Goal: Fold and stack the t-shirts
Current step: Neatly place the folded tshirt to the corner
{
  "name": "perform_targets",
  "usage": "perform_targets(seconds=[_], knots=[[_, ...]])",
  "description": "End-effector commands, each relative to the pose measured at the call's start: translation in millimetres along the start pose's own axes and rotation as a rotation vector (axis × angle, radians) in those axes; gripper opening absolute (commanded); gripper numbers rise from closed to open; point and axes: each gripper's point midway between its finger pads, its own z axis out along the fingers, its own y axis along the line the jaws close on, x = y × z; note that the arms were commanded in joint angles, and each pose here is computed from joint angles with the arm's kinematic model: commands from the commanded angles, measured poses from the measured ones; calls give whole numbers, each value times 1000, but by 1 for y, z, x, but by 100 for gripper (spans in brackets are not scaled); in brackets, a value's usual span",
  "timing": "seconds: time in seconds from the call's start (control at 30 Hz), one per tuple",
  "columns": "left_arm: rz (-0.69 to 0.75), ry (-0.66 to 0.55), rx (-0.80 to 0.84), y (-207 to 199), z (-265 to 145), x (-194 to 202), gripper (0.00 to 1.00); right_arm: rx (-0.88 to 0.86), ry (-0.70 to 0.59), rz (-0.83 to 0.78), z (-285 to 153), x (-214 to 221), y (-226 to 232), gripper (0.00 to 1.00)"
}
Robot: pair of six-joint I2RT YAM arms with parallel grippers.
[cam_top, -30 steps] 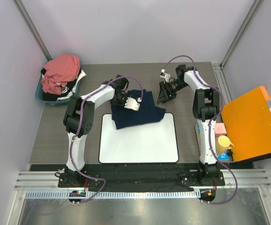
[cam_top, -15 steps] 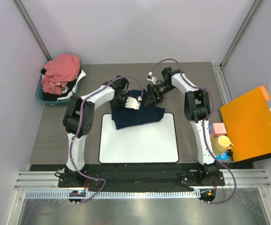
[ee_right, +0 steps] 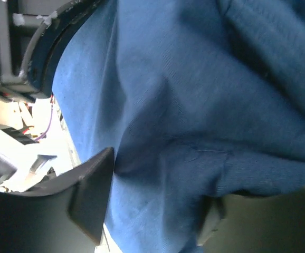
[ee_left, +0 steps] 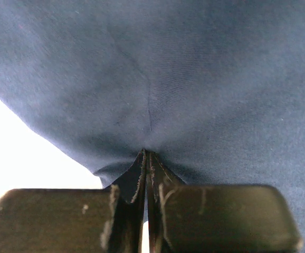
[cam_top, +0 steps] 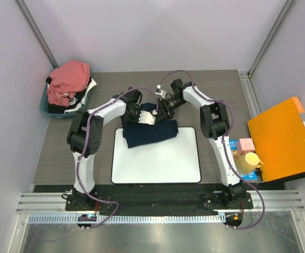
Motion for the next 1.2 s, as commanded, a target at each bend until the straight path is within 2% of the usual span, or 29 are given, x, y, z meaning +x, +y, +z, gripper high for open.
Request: perform_targets(seconds=[0.0,0.07,0.1,0.17,0.33,0.5,0.6,0.63,0.7,0.73,1.17], knots=[[-46,-5,59,-24,-2,4,0,-2,23,-4,22,2,-5,50],[-46,-4,58,-26,-2,4,0,0,24,-3,25,2,-7,39],[-48,0,59,-27,-3,5,0,3,24,-3,25,1,-7,22],[-47,3,59,-27,-4,6,0,33,20,-19,24,-2,-10,1],[-49,4,41,-22,-14,7,0,162,-5,-90,4,-18,-25,1],[-52,-22,-23,-7,-31,4,1,422,-62,-169,-60,-40,-65,1],[-43,-32,-64,2,-46,1,13,569,-94,-175,-105,-47,-90,1],[-39,-29,-73,3,-49,2,26,601,-93,-193,-116,-48,-96,1],[-26,-32,-106,9,-60,1,38,689,-97,-186,-144,-46,-113,1],[-15,-28,-114,11,-64,2,40,717,-104,-204,-155,-49,-116,1],[9,2,-207,30,-103,7,41,1137,-91,-270,-299,-42,-191,1]])
